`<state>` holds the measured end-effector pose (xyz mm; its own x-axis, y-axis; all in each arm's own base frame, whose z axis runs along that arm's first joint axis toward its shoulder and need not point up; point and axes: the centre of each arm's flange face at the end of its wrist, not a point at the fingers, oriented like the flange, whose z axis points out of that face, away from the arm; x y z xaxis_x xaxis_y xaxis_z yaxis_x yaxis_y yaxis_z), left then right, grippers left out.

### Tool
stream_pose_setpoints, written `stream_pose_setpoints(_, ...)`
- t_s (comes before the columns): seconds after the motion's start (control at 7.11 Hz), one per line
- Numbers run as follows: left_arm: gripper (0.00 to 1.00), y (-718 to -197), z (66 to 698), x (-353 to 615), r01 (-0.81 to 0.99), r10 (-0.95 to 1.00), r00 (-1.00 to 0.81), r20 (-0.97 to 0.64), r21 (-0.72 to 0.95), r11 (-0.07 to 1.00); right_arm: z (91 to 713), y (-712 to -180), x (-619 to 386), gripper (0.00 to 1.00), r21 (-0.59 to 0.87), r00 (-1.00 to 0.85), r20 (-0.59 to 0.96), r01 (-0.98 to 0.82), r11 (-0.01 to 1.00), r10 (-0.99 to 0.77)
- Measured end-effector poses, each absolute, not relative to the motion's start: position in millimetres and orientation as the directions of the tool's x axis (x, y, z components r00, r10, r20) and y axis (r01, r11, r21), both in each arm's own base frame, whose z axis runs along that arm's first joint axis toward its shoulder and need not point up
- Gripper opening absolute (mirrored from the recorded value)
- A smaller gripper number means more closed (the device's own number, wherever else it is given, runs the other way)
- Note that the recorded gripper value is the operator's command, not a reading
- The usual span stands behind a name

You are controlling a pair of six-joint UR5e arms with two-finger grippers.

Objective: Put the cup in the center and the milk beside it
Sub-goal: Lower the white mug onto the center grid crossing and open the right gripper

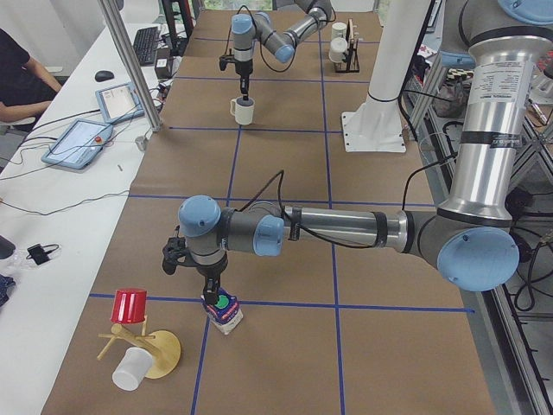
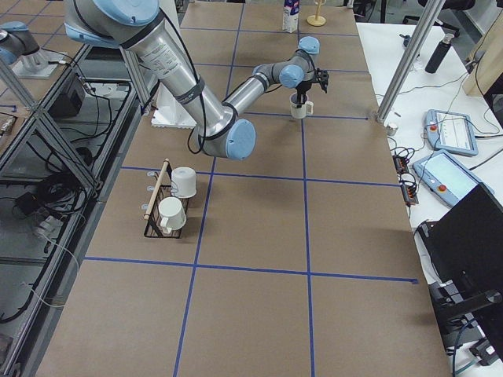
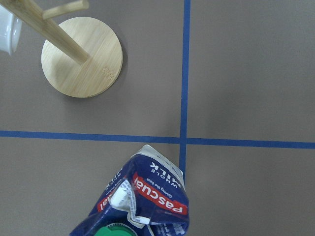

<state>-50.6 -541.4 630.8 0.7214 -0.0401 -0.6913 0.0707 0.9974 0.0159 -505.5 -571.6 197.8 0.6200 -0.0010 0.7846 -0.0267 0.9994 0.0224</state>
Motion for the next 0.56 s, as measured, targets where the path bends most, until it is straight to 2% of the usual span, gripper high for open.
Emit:
stream_pose_setpoints(0.14,0.98,-542,632,-50,0.07,-0.041,0.721,-0.691,0.014,0.997,202,-573,-507,0.98,0.023,0.627,0.779,-0.032,0.999,0.002)
stream_pose_setpoints(0.56,0.98,-546,627,-50,0.069,-0.034,0.721,-0.692,0.023,0.997,209,-583,-510,0.99,0.062,0.63,0.777,-0.074,0.995,-0.002)
